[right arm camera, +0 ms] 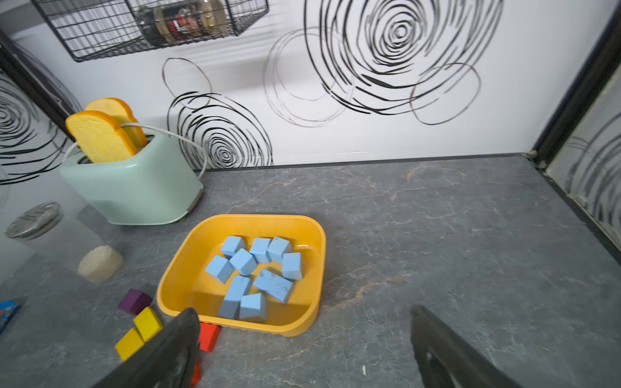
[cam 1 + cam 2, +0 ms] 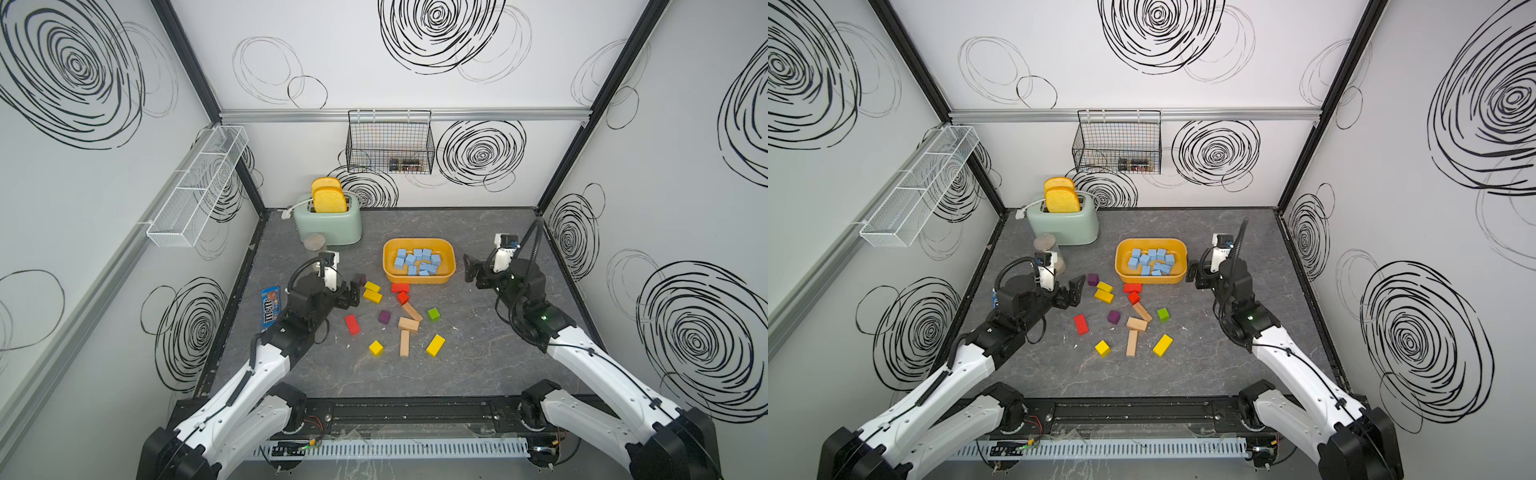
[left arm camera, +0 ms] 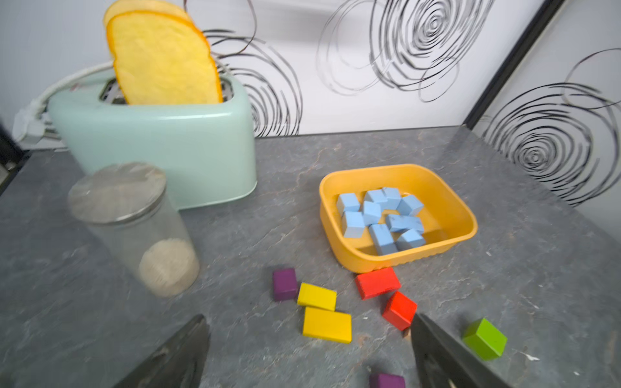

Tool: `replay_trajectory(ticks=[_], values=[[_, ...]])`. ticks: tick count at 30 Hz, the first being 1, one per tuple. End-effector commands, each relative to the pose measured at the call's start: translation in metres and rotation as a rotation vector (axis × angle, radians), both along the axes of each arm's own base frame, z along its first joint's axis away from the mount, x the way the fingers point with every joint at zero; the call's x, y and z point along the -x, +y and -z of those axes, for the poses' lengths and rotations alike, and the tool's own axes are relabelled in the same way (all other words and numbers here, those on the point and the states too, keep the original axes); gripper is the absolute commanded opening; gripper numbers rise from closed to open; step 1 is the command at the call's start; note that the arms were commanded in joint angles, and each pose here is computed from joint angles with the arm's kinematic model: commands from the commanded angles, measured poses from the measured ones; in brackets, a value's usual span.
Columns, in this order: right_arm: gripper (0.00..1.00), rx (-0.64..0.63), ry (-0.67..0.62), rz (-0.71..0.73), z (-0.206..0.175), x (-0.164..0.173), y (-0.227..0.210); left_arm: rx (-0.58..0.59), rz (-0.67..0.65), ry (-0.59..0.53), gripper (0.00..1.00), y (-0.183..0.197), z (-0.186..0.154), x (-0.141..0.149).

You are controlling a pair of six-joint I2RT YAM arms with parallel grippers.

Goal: Pick out the blue building blocks
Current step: Reset both arms

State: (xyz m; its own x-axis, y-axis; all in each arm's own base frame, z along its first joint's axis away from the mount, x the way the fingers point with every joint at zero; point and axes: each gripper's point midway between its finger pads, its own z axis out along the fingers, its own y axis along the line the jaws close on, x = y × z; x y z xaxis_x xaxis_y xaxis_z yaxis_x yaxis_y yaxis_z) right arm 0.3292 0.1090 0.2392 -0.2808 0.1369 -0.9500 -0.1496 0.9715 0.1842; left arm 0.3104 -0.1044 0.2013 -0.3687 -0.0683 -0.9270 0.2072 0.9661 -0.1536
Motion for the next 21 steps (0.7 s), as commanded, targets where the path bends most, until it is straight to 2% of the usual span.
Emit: replay_trajectory(ticks=[1, 6, 11, 16, 21], values=[[0.98, -0.025, -0.133, 0.098, -0.009, 0.003, -0.027, 0.040, -0.196, -0.140, 0.96, 0.035, -0.022, -0.008], [0.98, 0.000, -0.196, 0.294, 0.020, 0.009, -0.075, 0.031, -0.321, -0.177, 0.96, 0.061, -0.003, -0.008], [0.98, 0.002, -0.113, 0.512, 0.054, 0.008, -0.119, 0.006, -0.415, -0.171, 0.96, 0.078, 0.016, -0.021], [0.98, 0.086, -0.072, 0.614, 0.072, 0.006, -0.144, -0.055, -0.449, -0.164, 0.96, 0.086, 0.022, -0.028], [0.98, 0.112, -0.050, 0.616, 0.085, 0.000, -0.152, -0.074, -0.487, -0.211, 0.96, 0.100, 0.015, -0.029]])
